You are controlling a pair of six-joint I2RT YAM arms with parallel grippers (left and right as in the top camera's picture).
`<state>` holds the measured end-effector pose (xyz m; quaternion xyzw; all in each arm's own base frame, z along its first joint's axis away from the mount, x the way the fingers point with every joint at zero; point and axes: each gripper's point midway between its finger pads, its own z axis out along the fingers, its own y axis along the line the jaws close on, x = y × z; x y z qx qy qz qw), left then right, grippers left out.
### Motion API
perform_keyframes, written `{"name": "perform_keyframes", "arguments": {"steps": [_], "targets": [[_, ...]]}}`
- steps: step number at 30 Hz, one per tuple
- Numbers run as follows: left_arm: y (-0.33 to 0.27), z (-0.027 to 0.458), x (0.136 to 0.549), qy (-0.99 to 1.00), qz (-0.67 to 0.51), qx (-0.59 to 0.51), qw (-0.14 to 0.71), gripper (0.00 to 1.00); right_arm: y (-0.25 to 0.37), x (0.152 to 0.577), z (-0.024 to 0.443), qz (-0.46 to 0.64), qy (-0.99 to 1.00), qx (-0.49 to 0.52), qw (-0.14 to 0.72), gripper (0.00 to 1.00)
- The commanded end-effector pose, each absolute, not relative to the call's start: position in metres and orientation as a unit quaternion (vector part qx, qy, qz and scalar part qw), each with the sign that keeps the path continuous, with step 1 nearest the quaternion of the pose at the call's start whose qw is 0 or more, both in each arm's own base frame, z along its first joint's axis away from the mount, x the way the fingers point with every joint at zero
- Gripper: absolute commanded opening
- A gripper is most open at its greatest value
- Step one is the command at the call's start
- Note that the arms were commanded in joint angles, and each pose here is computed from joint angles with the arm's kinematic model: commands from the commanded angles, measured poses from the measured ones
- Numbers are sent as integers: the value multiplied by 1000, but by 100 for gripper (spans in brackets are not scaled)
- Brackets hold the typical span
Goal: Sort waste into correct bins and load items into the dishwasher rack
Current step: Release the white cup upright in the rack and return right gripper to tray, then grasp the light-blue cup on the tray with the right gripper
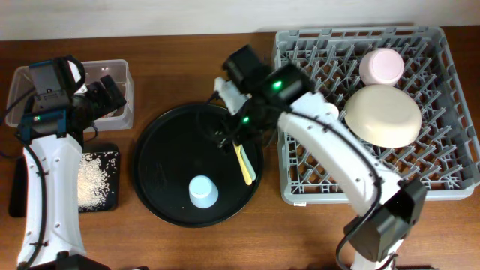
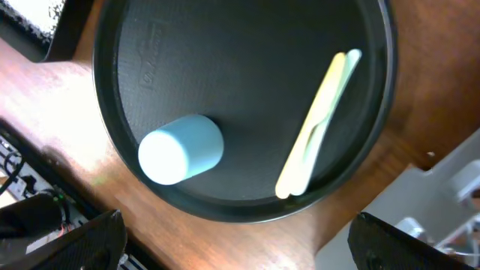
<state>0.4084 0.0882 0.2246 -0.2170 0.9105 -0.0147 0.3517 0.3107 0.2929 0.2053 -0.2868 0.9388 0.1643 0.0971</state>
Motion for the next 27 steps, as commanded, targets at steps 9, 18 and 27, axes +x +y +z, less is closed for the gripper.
{"name": "perform_keyframes", "arguments": {"steps": [9,18,27], "targets": [[90,232,410,907,-14,-217,361,99,359,252,110,133,921,-362,63,98],[90,232,410,907,-14,-217,361,99,357,246,67,128,919,-366,64,98],[90,232,410,907,-14,-217,361,99,370,242,62,120,911,-385,83,98]]}}
